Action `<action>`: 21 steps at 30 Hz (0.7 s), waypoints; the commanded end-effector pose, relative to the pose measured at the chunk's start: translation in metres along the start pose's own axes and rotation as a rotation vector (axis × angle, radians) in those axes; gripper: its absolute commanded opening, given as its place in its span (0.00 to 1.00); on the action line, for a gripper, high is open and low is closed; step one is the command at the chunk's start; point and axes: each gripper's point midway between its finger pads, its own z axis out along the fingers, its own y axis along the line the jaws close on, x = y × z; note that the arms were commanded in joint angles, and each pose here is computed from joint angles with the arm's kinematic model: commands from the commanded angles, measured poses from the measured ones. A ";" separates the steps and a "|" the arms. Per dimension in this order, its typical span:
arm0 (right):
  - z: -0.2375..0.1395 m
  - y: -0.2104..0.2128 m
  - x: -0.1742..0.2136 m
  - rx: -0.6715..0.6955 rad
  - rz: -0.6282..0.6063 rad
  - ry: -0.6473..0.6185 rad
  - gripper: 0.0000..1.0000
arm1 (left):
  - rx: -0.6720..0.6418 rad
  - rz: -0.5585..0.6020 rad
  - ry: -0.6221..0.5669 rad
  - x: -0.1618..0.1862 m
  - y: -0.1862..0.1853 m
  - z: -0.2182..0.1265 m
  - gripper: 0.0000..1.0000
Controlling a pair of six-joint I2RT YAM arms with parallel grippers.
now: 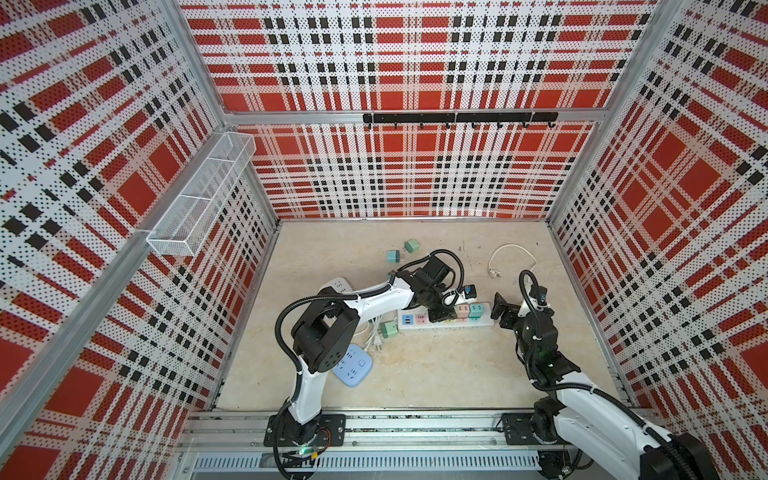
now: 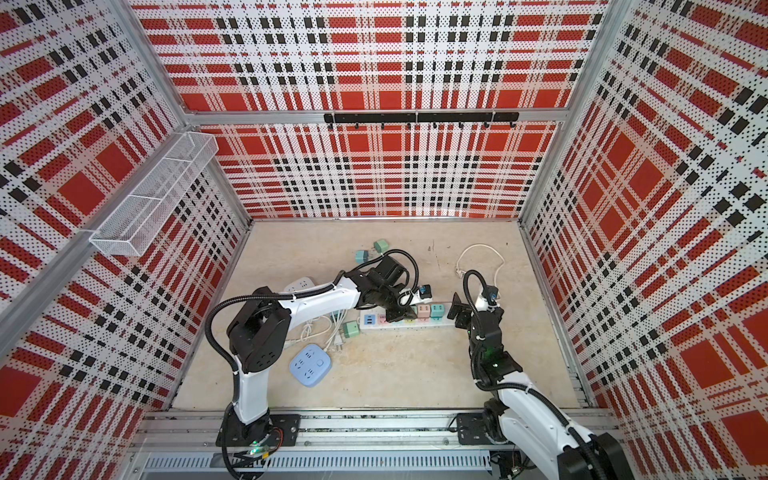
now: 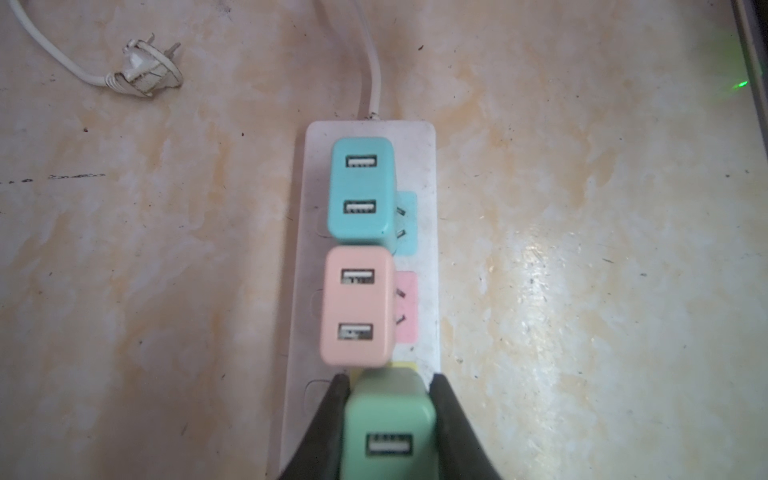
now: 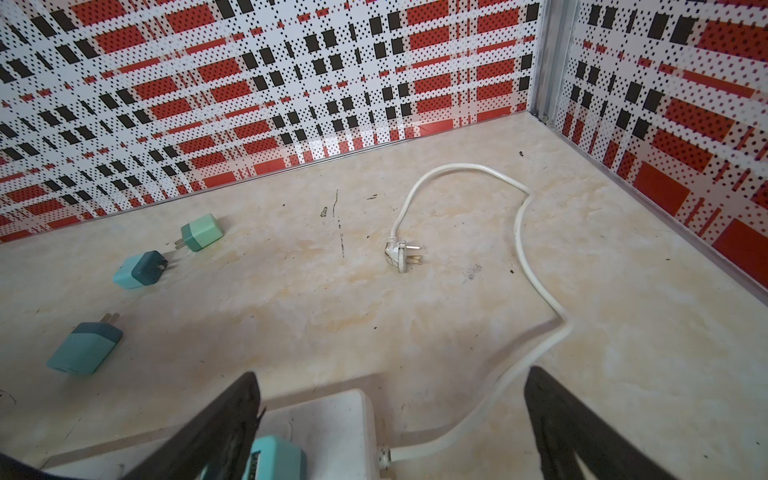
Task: Insert the plug
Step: 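Align the mint-green adapter above the socket beside the pink adapter and lower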
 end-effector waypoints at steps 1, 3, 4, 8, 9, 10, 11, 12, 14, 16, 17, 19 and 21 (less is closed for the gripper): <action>-0.001 0.001 -0.009 -0.008 0.027 -0.040 1.00 | 0.025 -0.015 -0.016 0.006 0.001 0.009 0.00; 0.000 0.001 -0.009 -0.007 0.026 -0.038 1.00 | 0.029 -0.019 -0.015 0.008 0.001 0.011 0.00; -0.001 0.001 -0.009 -0.007 0.027 -0.039 1.00 | 0.030 -0.022 -0.013 0.009 0.001 0.012 0.00; -0.001 0.001 -0.009 -0.006 0.027 -0.039 1.00 | 0.029 -0.027 -0.004 0.014 0.002 0.015 0.00; -0.001 0.001 -0.010 -0.009 0.027 -0.042 1.00 | 0.025 -0.027 -0.001 0.015 0.003 0.015 0.00; -0.001 0.001 -0.010 -0.008 0.028 -0.042 1.00 | 0.021 -0.029 0.002 0.015 0.004 0.015 0.00; -0.001 0.001 -0.009 -0.006 0.027 -0.042 1.00 | 0.017 -0.032 0.009 0.018 0.005 0.016 0.00; -0.001 0.001 -0.009 -0.006 0.028 -0.042 1.00 | 0.014 -0.034 0.013 0.019 0.005 0.016 0.00; -0.001 0.001 -0.010 -0.009 0.028 -0.042 1.00 | 0.008 -0.037 0.020 0.021 0.007 0.017 0.00; -0.002 0.001 -0.010 -0.008 0.030 -0.044 1.00 | 0.008 -0.040 0.025 0.023 0.007 0.018 0.00; -0.002 0.001 -0.010 -0.007 0.030 -0.044 1.00 | 0.005 -0.041 0.026 0.024 0.008 0.018 0.00; -0.002 0.001 -0.010 -0.008 0.031 -0.046 1.00 | 0.004 -0.042 0.031 0.025 0.008 0.019 0.00; -0.002 0.000 -0.009 -0.008 0.030 -0.045 1.00 | 0.007 -0.044 0.032 0.026 0.008 0.019 0.00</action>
